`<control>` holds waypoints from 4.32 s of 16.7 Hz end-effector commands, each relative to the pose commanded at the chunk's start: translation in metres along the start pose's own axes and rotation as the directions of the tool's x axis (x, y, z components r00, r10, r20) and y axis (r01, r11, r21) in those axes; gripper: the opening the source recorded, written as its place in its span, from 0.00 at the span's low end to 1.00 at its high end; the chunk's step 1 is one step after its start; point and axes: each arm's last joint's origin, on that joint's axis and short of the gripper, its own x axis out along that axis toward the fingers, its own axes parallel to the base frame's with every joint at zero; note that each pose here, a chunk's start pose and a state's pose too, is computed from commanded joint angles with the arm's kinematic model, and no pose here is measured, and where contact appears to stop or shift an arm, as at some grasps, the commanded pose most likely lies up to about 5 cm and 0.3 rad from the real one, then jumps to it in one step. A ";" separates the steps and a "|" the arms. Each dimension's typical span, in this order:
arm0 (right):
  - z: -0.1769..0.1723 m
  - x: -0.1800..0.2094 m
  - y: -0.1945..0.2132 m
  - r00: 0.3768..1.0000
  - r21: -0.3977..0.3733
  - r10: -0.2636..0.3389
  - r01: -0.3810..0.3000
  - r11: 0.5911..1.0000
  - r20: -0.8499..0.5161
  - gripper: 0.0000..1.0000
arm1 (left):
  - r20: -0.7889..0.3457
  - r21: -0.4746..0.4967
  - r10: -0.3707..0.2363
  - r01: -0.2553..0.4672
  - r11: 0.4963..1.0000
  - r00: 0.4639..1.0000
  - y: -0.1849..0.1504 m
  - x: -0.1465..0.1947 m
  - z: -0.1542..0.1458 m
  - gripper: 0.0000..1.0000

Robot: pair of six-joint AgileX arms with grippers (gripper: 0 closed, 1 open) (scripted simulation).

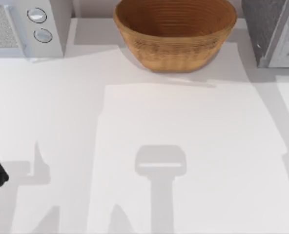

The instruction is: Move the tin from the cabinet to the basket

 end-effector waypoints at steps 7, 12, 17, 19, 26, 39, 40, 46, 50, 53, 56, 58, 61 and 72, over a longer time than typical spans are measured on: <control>0.000 0.000 0.000 1.000 0.000 0.000 0.000 1.000 0.000 0.00 | 0.000 0.000 0.000 0.000 1.000 1.000 0.000 0.000 0.000 1.00; 0.004 -0.008 0.003 1.000 0.002 0.002 -0.002 1.000 0.001 0.00 | 0.000 0.000 0.000 0.000 1.000 1.000 0.000 0.000 0.000 1.00; 0.042 -0.094 0.010 1.000 0.002 0.001 -0.001 1.000 0.003 0.00 | 0.000 0.000 0.000 0.000 1.000 1.000 0.000 0.000 0.000 1.00; 0.054 -0.139 0.006 1.000 0.002 0.001 -0.001 1.000 0.002 0.00 | 0.000 0.000 0.000 0.000 1.000 1.000 0.000 0.000 0.000 1.00; 0.060 -0.177 0.001 1.000 0.001 -0.001 0.001 1.000 -0.005 0.00 | 0.000 0.000 0.000 0.000 1.000 1.000 0.000 0.000 0.000 1.00; -0.058 -0.221 -0.038 0.999 -0.008 -0.003 0.003 1.000 -0.041 0.00 | 0.000 0.000 0.000 0.000 1.000 1.000 0.000 0.000 0.000 1.00; -0.082 -0.225 -0.041 0.999 -0.010 -0.005 0.004 1.000 -0.054 0.00 | 0.000 0.000 0.000 0.000 1.000 1.000 0.000 0.000 0.000 1.00; -0.238 -0.247 -0.059 0.995 -0.008 -0.005 0.004 1.000 -0.102 0.00 | 0.000 0.000 0.000 0.000 1.000 1.000 0.000 0.000 0.000 1.00; -0.312 -0.254 -0.065 0.998 0.001 0.002 -0.002 1.000 -0.066 0.00 | 0.000 0.000 0.000 0.000 1.000 1.000 0.000 0.000 0.000 1.00; -0.339 -0.256 -0.067 1.000 0.002 0.006 -0.005 1.000 -0.023 0.00 | 0.000 0.000 0.000 0.000 1.000 1.000 0.000 0.000 0.000 1.00; -0.345 -0.256 -0.068 1.000 0.002 0.007 -0.007 1.000 -0.009 0.00 | 0.000 0.000 0.000 0.000 1.000 1.000 0.000 0.000 0.000 1.00; -0.345 -0.256 -0.068 1.000 0.002 0.007 -0.007 1.000 -0.009 0.00 | 0.000 0.000 0.000 0.000 1.000 1.000 0.000 0.000 0.000 1.00; -0.345 -0.255 -0.067 1.000 0.004 0.010 -0.010 1.000 -0.022 0.00 | 0.000 0.000 0.000 0.000 1.000 1.000 0.000 0.000 0.000 1.00; -0.198 -0.176 -0.031 0.999 0.005 0.015 -0.016 1.000 0.034 0.00 | 0.000 0.000 0.000 0.000 1.000 1.000 0.000 0.000 0.000 1.00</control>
